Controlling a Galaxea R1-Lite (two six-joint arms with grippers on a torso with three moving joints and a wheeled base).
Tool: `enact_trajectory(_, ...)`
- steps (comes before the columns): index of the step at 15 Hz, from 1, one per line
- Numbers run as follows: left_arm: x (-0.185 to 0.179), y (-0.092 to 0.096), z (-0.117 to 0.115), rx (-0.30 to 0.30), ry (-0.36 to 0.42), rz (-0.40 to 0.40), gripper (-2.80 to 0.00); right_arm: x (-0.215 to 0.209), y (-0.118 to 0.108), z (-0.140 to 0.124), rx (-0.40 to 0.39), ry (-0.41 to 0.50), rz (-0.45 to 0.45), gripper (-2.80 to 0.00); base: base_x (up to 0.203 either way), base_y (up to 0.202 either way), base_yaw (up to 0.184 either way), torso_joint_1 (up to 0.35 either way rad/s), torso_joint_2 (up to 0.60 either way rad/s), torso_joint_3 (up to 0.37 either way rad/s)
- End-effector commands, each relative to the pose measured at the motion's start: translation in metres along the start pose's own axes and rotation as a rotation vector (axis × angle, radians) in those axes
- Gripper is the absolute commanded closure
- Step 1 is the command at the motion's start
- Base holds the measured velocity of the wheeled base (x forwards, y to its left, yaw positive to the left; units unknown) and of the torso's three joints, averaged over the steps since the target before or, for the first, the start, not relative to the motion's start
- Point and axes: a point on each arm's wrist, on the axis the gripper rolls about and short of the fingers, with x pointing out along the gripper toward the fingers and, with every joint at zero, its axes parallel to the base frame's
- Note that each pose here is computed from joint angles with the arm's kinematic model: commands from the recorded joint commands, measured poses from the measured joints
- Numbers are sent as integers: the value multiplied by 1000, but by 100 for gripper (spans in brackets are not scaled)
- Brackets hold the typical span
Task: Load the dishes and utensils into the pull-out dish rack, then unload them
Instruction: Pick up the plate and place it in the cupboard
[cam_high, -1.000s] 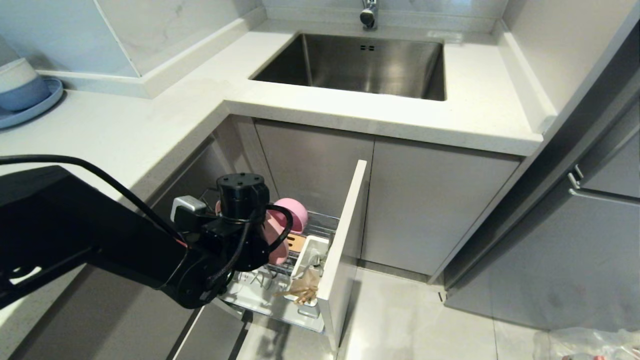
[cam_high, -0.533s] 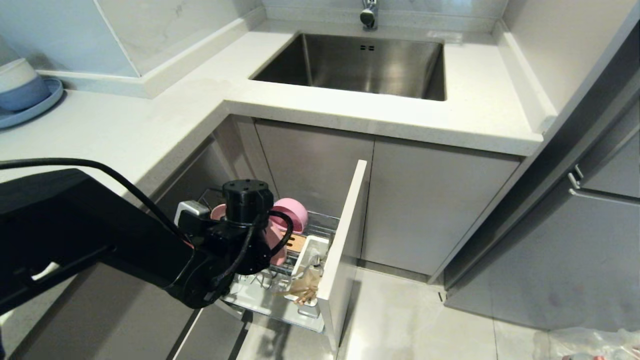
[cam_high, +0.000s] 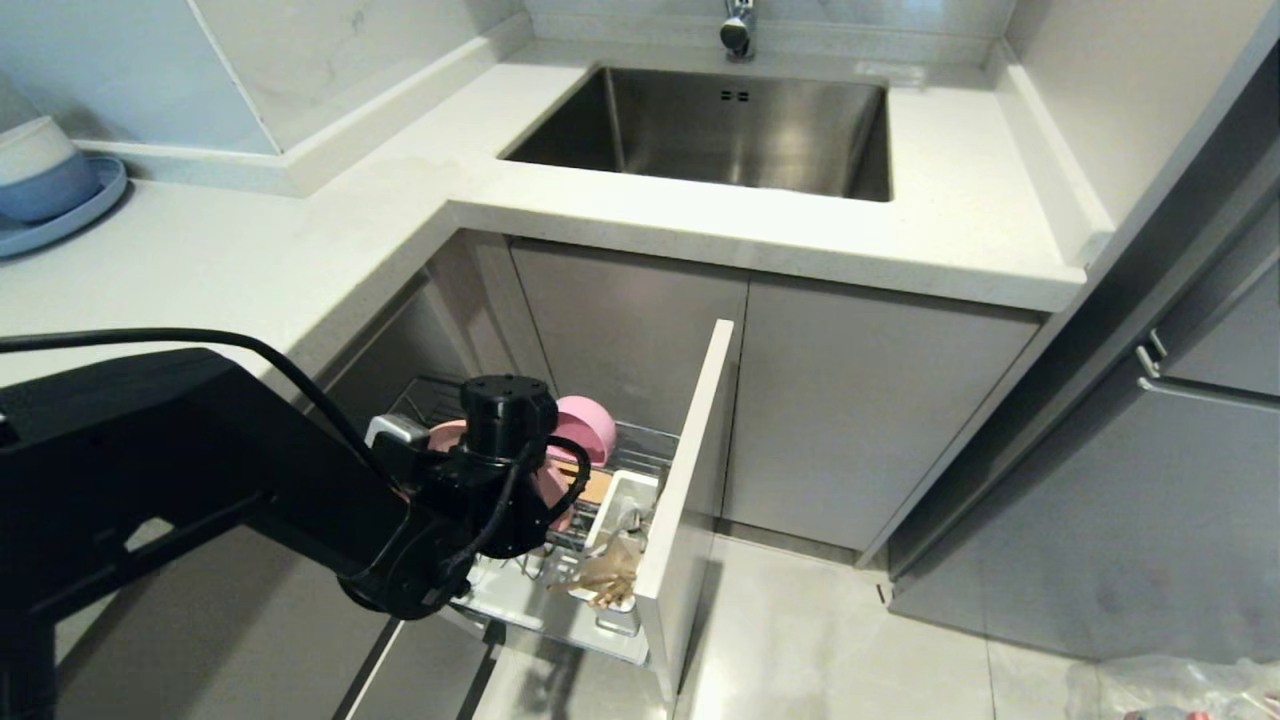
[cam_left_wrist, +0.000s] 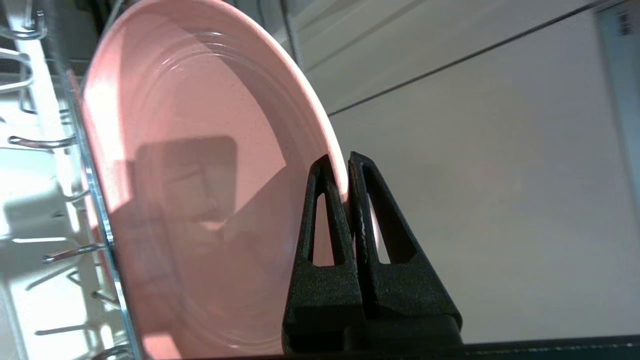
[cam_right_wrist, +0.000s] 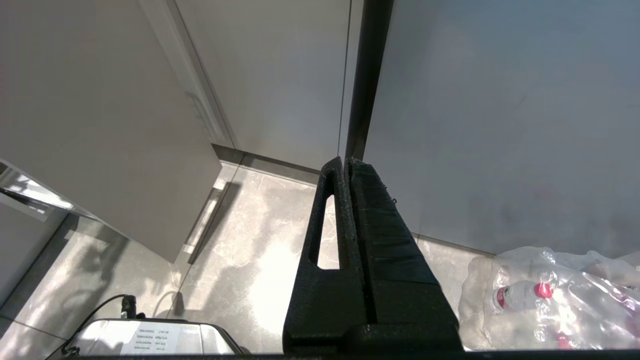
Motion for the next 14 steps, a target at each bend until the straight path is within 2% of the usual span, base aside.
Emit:
enact_trajectory(1, 2, 5, -5, 9, 0, 14, 0, 0, 0, 0, -1, 0, 1, 0, 0, 0, 0, 0, 0, 0)
enact_trajectory(14, 5, 11, -10, 34, 9, 34, 0, 0, 0, 0, -1, 0, 1, 0, 0, 0, 0, 0, 0, 0)
